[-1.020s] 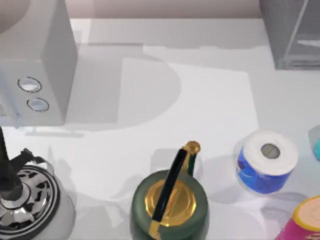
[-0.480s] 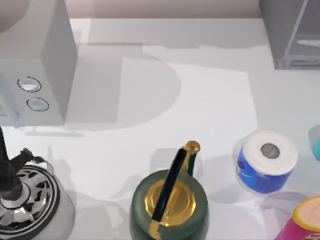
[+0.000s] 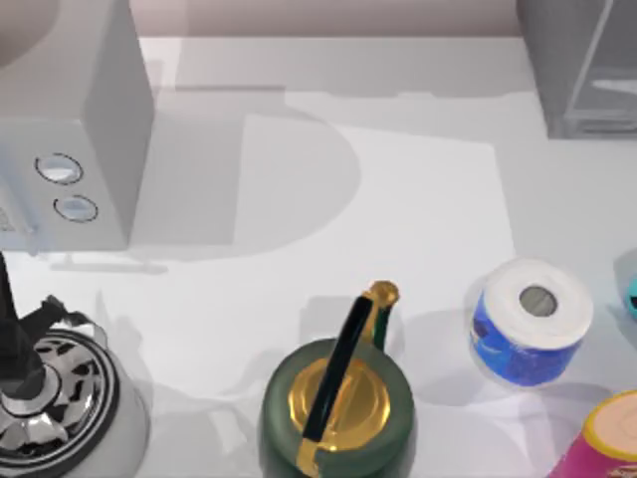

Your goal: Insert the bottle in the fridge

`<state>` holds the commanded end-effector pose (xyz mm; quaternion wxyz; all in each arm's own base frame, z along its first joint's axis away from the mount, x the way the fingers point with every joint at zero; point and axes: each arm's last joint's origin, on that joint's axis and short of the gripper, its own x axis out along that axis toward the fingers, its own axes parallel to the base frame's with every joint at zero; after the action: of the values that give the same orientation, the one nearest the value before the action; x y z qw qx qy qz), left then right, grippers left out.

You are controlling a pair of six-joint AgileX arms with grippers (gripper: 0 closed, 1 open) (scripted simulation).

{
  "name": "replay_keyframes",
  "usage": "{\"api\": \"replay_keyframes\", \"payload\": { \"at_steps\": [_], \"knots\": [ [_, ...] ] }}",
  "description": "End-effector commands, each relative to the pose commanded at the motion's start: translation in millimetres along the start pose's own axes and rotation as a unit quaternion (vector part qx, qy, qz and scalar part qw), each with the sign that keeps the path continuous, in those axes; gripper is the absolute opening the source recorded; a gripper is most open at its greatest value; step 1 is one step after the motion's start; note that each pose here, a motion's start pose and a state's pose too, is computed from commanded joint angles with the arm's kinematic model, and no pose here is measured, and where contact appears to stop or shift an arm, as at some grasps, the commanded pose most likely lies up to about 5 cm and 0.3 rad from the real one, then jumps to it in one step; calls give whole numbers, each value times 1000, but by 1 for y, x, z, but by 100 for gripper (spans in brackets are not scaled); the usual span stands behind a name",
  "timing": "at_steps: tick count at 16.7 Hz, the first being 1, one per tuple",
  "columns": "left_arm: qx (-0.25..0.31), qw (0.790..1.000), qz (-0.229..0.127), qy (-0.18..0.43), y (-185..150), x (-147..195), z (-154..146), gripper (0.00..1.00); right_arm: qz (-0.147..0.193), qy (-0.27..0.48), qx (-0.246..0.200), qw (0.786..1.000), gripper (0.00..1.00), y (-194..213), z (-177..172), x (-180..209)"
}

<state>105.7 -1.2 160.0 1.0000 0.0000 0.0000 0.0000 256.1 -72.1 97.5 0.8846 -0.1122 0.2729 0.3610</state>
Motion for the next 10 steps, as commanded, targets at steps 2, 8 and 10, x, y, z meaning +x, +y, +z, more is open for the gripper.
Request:
{"api": "replay_keyframes", "payload": {
  "at_steps": [2,8,10],
  "knots": [
    [0,1000,0,0,0,0,0,100,0,0,0,1000,93,0,0,0],
    [0,1000,0,0,0,0,0,100,0,0,0,1000,48,0,0,0],
    [0,1000,0,0,0,0,0,100,0,0,0,1000,33,0,0,0]
  ]
}}
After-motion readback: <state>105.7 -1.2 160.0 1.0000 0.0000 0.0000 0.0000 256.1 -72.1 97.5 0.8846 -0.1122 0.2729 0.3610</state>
